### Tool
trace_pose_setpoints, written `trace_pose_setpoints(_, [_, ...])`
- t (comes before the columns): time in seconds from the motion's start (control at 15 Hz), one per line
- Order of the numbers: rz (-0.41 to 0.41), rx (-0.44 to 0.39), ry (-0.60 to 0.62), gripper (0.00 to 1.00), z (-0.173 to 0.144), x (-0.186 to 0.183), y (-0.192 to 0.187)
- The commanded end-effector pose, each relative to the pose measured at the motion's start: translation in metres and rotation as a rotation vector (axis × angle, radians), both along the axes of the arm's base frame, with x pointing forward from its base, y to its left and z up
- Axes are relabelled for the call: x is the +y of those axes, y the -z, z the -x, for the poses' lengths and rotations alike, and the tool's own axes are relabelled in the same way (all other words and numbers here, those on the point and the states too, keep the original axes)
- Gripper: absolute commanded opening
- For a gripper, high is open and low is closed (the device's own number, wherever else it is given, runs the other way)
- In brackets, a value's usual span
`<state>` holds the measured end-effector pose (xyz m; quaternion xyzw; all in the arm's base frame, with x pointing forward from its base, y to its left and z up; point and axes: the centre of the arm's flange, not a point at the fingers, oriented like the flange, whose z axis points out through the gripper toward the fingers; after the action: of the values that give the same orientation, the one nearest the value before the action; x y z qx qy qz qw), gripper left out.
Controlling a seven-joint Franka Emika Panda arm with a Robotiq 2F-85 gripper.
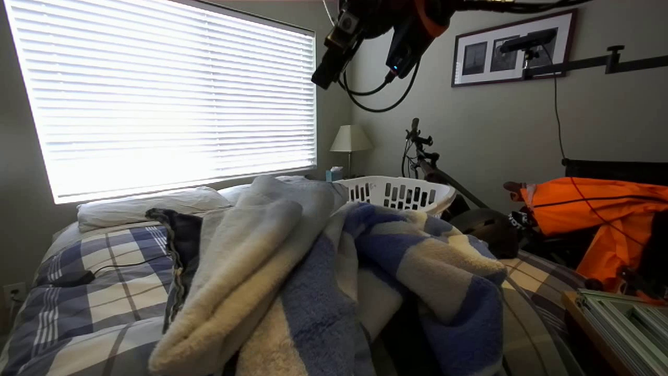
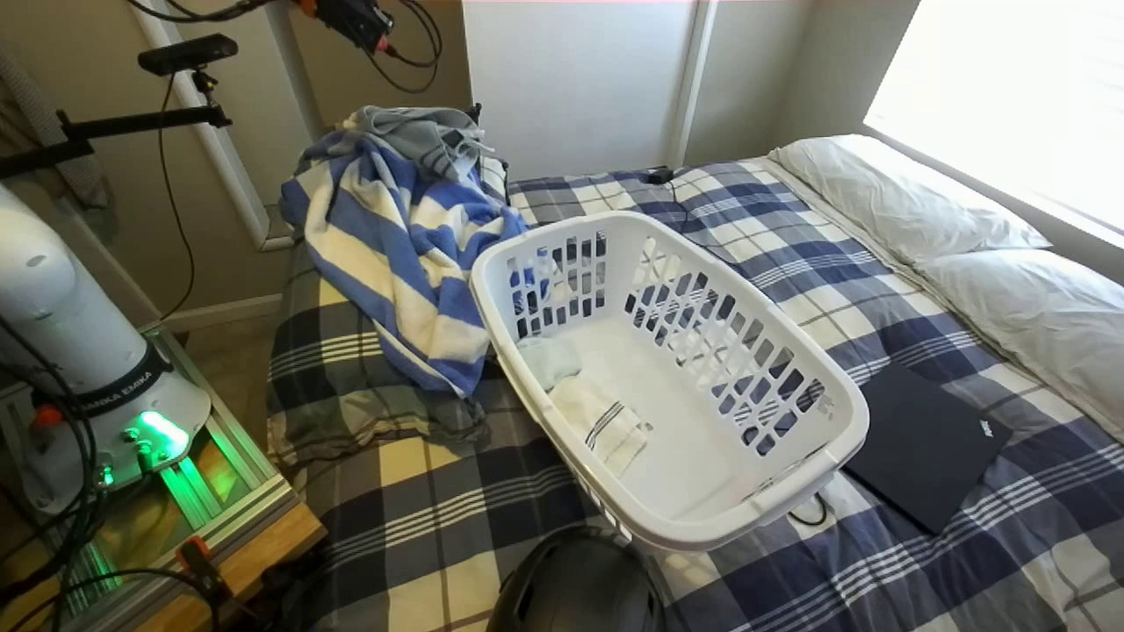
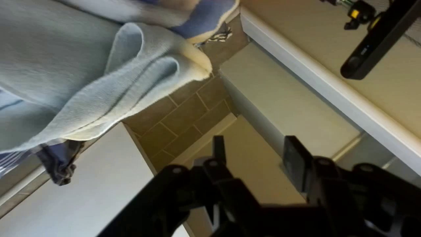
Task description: Remove a towel from the basket
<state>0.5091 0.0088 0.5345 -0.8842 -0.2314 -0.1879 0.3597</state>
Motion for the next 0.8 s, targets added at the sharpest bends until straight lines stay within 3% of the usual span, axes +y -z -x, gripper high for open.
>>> trace_pose_setpoints(0.0, [0.185, -0.034, -0.072, 0.81, 0.001, -0.029, -0.032])
trace_pose_setpoints(0.2, [0.348, -0.032, -0.113, 0.99, 0.018, -0.058, -0.049])
trace_pose_setpoints(0.47, [0.583, -0.015, -0.121, 1.0, 0.054, -0.107, -0.055])
trace_pose_setpoints(0.73, [0.773, -0.021, 0.01, 1.0, 0.083, -0.159, -0.053])
